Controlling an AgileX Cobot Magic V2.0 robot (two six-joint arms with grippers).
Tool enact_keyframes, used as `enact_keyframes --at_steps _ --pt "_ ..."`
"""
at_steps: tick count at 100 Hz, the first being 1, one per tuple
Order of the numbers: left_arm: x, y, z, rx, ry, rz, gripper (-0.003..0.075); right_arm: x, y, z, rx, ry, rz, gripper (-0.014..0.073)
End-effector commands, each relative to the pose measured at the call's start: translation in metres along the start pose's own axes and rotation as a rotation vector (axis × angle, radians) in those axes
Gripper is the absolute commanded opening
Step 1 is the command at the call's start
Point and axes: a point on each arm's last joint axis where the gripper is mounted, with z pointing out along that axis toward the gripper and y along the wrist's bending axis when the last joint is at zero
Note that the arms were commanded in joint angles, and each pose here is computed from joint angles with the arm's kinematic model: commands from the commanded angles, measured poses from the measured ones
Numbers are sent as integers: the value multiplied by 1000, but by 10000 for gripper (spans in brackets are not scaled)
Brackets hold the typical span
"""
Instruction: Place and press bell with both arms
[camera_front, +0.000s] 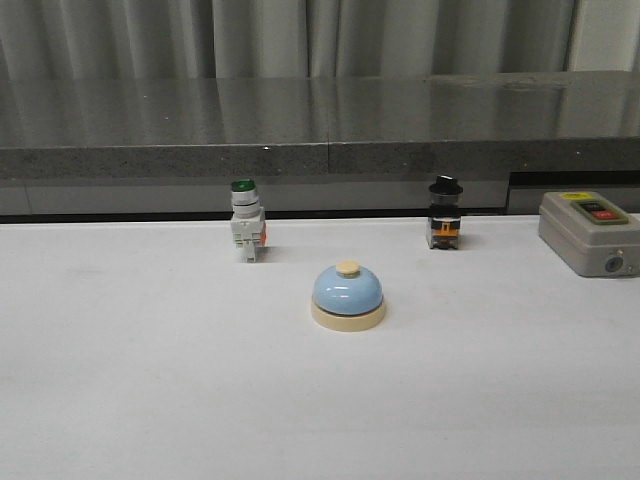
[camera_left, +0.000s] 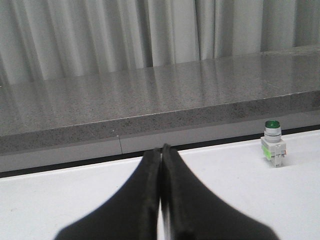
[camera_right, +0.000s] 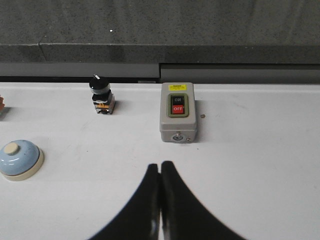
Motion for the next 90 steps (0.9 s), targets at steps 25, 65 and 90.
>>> enact_keyframes --at_steps 25,65,90 --pt "5 -1 -1 -11 -68 -9 -20 -11 -1 -7 5 -97 -5 -69" --pt "5 -1 -1 -11 -68 -9 -20 -11 -1 -7 5 -97 -5 -69" --pt "5 -1 -1 -11 -68 -9 -19 1 -1 -10 2 -147 -8 -69"
